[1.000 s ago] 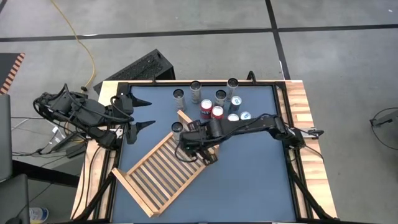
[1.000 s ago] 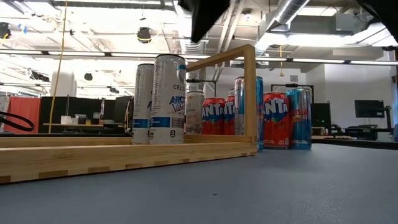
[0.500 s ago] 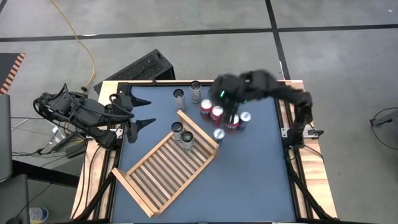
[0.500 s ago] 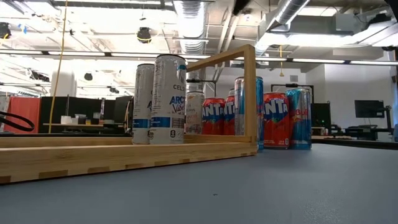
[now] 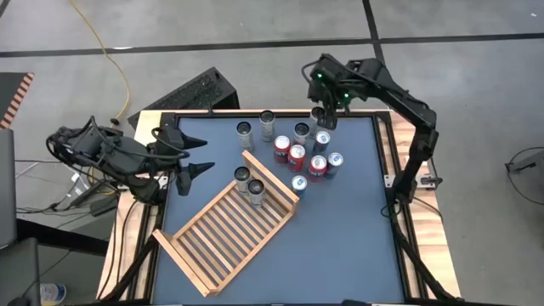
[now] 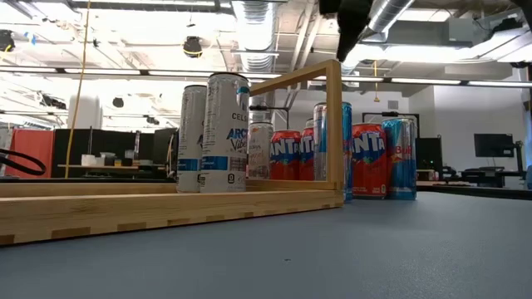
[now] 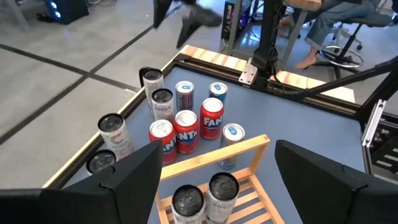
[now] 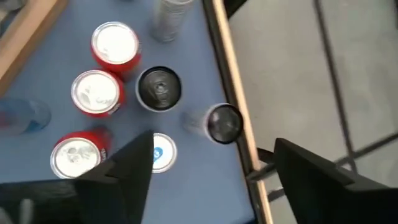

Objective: Place canned beverage on shelf
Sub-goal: Put the white blue soda can on the shelf aligned with the other white blue soda cans

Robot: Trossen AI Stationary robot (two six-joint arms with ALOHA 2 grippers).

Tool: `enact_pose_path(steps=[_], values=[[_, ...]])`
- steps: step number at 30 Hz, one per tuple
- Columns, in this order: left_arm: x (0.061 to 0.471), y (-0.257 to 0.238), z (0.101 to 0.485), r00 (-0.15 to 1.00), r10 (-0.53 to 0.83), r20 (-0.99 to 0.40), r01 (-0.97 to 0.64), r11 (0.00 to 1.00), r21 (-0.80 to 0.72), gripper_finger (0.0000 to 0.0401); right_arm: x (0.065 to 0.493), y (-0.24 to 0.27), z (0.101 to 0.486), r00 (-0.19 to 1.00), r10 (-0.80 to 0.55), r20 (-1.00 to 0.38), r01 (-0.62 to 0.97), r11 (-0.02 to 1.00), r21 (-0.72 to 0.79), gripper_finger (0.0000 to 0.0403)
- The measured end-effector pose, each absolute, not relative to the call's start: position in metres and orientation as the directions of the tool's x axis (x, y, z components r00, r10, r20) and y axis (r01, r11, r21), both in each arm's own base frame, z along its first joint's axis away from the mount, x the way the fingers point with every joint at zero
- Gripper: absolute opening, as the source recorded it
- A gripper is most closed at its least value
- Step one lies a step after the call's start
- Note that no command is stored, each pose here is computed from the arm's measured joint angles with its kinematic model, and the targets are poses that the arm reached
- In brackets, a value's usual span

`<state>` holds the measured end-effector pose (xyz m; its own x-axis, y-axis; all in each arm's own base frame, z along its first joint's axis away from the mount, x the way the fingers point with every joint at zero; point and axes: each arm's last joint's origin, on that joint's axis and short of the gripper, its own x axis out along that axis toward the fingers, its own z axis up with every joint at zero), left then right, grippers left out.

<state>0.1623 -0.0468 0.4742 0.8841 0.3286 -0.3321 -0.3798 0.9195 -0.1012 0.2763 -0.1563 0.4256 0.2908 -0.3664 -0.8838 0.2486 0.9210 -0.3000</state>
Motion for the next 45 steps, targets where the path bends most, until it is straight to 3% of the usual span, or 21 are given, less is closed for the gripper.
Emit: enact_pose_path(steps=[5,13,27,45], values=[[0.167,-0.048,0.472,0.878,0.339,-0.338,-0.389,0.917,-0.091,0.0297,0.286,-0.170,0.400,0.333,-0.273,-0.903,0.175,0.958,-0.225,0.0329],[0.176,-0.047,0.469,0.861,0.370,-0.350,-0.421,0.904,-0.079,0.0297,0.309,-0.176,0.358,0.376,-0.263,-0.889,0.044,0.963,-0.266,0.0331],[0.178,-0.046,0.468,0.852,0.388,-0.352,-0.451,0.885,-0.116,0.0297,0.323,-0.178,0.333,0.491,-0.181,-0.852,-0.007,0.977,-0.212,0.0331],[0.178,-0.046,0.468,0.851,0.390,-0.352,-0.457,0.879,-0.132,0.0297,0.340,-0.189,0.275,0.307,-0.168,-0.937,-0.018,0.983,-0.182,0.0331]])
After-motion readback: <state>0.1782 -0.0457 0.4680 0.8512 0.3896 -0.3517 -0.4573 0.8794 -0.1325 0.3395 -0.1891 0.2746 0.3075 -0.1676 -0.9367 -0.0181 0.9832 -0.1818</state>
